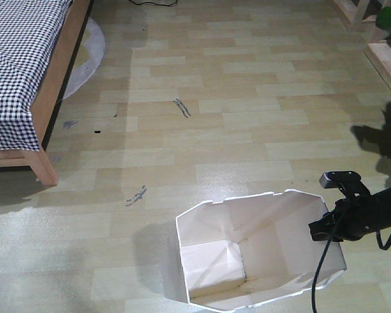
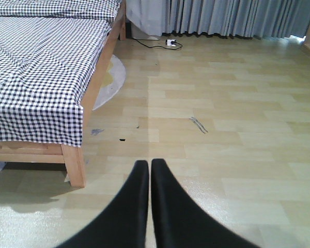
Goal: Move trash bin to bedside with robot
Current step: 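Drive the base toward the bed carrying the bin in the right gripper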
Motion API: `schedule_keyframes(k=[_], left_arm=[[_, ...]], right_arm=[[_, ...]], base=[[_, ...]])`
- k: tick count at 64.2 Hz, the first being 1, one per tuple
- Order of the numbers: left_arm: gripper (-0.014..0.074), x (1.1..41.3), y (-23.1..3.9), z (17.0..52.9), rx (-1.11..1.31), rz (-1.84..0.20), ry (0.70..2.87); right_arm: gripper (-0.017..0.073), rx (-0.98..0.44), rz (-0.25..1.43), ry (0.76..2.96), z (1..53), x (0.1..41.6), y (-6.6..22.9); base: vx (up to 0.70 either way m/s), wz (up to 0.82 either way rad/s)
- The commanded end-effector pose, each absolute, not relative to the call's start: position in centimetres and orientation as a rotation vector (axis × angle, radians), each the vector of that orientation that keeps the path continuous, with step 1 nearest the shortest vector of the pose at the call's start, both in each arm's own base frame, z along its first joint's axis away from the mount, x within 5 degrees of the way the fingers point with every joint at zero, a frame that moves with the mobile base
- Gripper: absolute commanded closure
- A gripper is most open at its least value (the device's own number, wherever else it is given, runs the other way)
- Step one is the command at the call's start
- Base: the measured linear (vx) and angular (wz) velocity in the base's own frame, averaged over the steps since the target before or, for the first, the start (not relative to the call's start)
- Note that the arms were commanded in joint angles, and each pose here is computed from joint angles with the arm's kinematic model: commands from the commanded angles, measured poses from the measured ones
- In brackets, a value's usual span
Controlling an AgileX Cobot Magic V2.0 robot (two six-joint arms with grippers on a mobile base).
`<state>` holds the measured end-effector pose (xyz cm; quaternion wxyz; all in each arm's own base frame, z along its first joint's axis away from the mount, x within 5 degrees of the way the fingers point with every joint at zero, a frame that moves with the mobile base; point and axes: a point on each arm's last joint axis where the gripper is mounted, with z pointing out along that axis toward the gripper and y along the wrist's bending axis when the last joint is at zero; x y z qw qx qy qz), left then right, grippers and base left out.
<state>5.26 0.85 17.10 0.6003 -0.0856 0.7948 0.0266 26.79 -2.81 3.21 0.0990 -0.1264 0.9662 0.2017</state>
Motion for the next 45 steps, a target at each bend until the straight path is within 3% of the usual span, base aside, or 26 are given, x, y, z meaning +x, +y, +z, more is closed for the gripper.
schedule_keyframes(k=[1, 45], left_arm=[[0.06, 5.35, 0.82, 17.64, -0.191, 0.054, 1.766], [0.06, 5.35, 0.82, 17.64, -0.191, 0.054, 1.766]], right_arm=[[0.0564, -0.334, 0.791, 2.747, 5.74, 27.45, -1.77], [0.0564, -0.335, 0.791, 2.747, 5.74, 27.45, -1.77]], base=[[0.21, 0.09], [0.29, -0.03]])
